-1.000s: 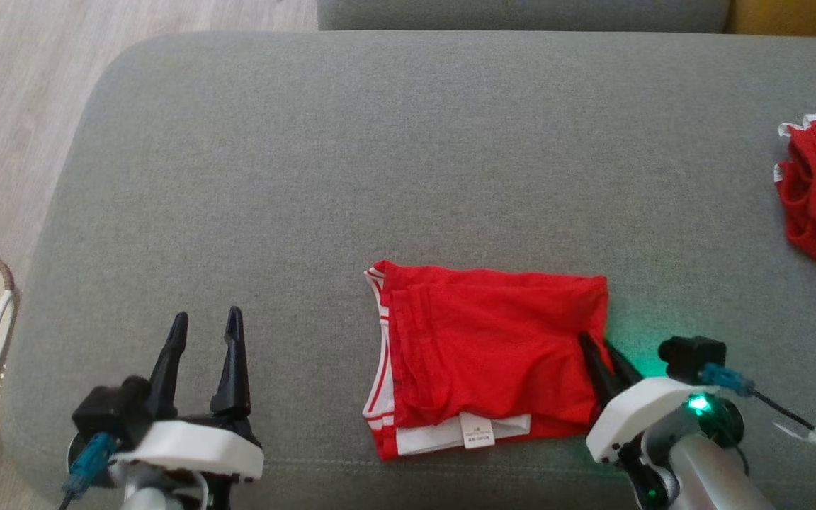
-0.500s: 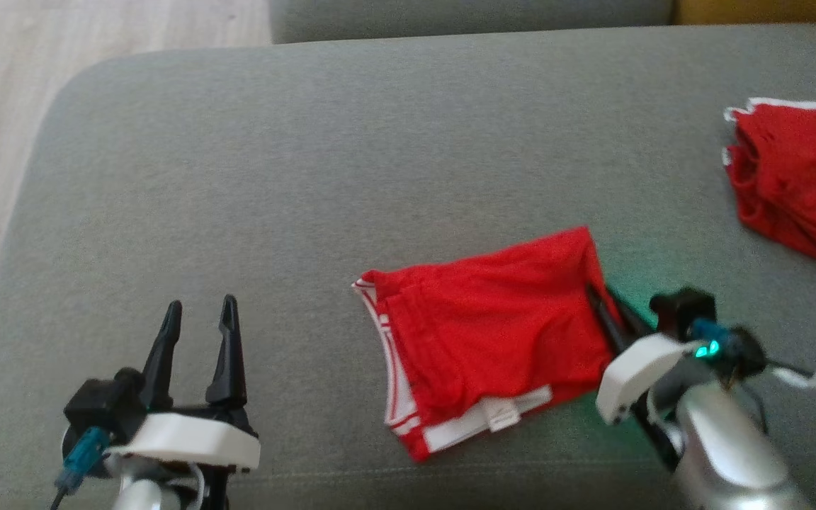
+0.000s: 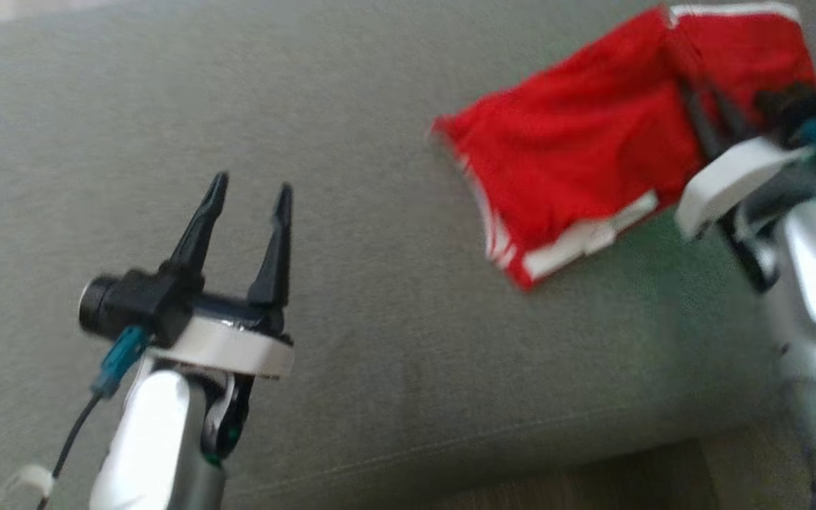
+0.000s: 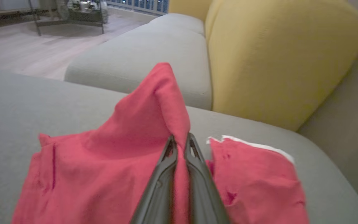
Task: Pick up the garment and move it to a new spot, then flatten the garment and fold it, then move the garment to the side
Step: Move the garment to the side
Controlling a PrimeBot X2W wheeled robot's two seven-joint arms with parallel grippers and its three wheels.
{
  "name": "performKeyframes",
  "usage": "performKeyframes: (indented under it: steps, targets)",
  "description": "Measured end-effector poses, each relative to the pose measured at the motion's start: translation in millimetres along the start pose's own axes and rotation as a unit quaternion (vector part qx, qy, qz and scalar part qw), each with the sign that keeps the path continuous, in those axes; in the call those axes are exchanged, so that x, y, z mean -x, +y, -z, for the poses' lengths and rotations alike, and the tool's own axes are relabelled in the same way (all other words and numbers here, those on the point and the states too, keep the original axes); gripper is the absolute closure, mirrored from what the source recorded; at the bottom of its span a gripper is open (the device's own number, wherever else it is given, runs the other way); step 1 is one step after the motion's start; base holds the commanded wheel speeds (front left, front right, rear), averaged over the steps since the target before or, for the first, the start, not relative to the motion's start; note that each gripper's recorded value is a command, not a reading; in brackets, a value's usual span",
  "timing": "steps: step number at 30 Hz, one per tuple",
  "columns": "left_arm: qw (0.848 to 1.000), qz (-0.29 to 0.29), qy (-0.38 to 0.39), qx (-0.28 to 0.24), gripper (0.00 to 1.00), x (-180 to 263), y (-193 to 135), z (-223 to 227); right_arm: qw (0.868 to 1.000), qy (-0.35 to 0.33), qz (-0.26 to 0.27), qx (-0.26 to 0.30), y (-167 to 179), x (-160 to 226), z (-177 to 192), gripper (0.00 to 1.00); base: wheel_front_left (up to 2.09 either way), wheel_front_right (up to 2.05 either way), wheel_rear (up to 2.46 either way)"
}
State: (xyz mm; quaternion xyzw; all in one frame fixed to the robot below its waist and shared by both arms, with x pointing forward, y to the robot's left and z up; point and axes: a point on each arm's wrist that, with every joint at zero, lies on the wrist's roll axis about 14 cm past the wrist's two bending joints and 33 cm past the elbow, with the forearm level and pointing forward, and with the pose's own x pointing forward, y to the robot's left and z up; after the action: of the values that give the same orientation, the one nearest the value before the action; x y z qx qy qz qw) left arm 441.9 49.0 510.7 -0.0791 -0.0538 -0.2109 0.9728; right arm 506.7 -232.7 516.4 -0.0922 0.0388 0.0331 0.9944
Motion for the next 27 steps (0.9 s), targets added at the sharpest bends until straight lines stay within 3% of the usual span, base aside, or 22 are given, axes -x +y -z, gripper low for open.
performKeyframes:
  steps: [5, 6, 7, 15, 19, 27]
  targets:
    - [0.996, 0.083, 0.007, -0.026, 0.0, -33, -29, 18, 0.997, 0.012, 0.082, -0.004, -66, -2, 5, 1.0, 0.0, 0.0, 0.0]
    - [0.996, 0.083, 0.007, -0.026, 0.0, -33, -29, 18, 0.997, 0.012, 0.082, -0.004, -66, -2, 5, 1.0, 0.0, 0.0, 0.0]
    - [0.993, 0.112, 0.01, -0.03, 0.0, -44, -40, 27, 0.993, 0.025, 0.118, -0.007, -93, 3, 14, 1.0, 0.0, 0.0, 0.0]
    - [0.98, 0.193, 0.017, -0.036, 0.0, -69, -74, 52, 0.974, 0.067, 0.218, -0.01, -160, 34, 44, 1.0, 0.0, 0.0, 0.0]
    - [0.976, 0.217, 0.024, -0.025, 0.0, -73, -85, 64, 0.969, 0.071, 0.235, -0.007, -171, 37, 51, 1.0, 0.0, 0.0, 0.0]
    - [0.975, 0.219, 0.035, -0.013, 0.0, -74, -84, 75, 0.973, 0.073, 0.22, -0.001, -161, 24, 59, 1.0, 0.0, 0.0, 0.0]
